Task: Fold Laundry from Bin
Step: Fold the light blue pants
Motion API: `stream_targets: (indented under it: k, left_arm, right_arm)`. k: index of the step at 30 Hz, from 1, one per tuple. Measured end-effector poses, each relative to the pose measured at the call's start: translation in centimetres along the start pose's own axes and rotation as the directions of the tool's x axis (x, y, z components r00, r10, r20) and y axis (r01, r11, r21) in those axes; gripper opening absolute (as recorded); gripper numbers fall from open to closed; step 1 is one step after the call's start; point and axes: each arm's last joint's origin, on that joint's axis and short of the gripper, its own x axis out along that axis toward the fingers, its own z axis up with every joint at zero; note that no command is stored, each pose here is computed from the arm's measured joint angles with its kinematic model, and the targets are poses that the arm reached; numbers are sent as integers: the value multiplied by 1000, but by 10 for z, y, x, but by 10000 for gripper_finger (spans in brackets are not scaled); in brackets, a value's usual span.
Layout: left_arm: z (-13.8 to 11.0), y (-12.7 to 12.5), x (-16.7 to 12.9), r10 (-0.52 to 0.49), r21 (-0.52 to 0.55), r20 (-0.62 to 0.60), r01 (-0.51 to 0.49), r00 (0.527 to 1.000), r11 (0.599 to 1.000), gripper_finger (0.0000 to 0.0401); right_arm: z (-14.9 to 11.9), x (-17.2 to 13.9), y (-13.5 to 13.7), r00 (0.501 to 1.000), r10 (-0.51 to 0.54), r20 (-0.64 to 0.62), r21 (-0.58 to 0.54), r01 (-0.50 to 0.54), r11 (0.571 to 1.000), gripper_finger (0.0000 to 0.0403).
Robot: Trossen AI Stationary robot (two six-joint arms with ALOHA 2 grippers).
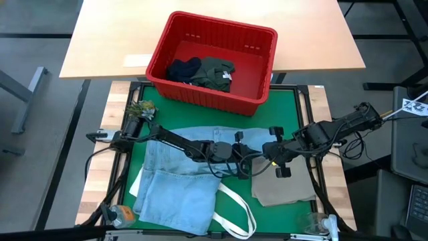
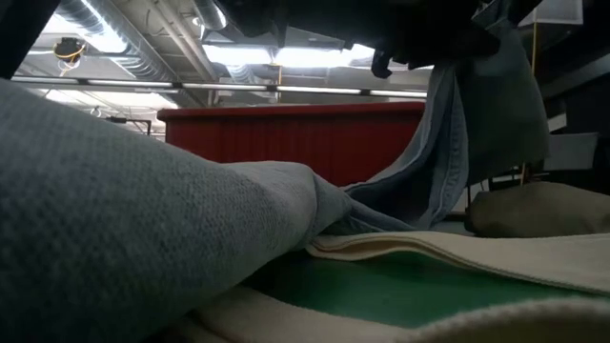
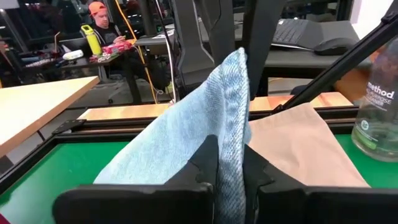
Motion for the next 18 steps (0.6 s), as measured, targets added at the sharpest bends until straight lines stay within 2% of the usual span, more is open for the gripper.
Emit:
stream_targets:
  k: [4, 10, 14, 18]
  left_arm:
    - [0, 0, 0, -2, 0, 1, 2, 1000, 1000, 30]
    - [-1, 0, 0, 2, 0, -1, -2, 1000, 1000, 27]
    - [-1, 0, 0, 0, 1, -6, 0, 1000, 1000, 19]
    - [-1, 0, 0, 0, 0, -6, 0, 1000, 1000, 25]
  right_arm:
    - [0, 0, 0, 1000, 6, 0, 1, -6, 1000, 41]
    - [-2, 0, -3, 997, -80, -8, 26, 80, 996, 127]
    - [-15, -2, -7, 982, -127, -140, 15, 131, 991, 177]
    - [-29, -6, -11, 944, -173, -281, 94, 206, 974, 205]
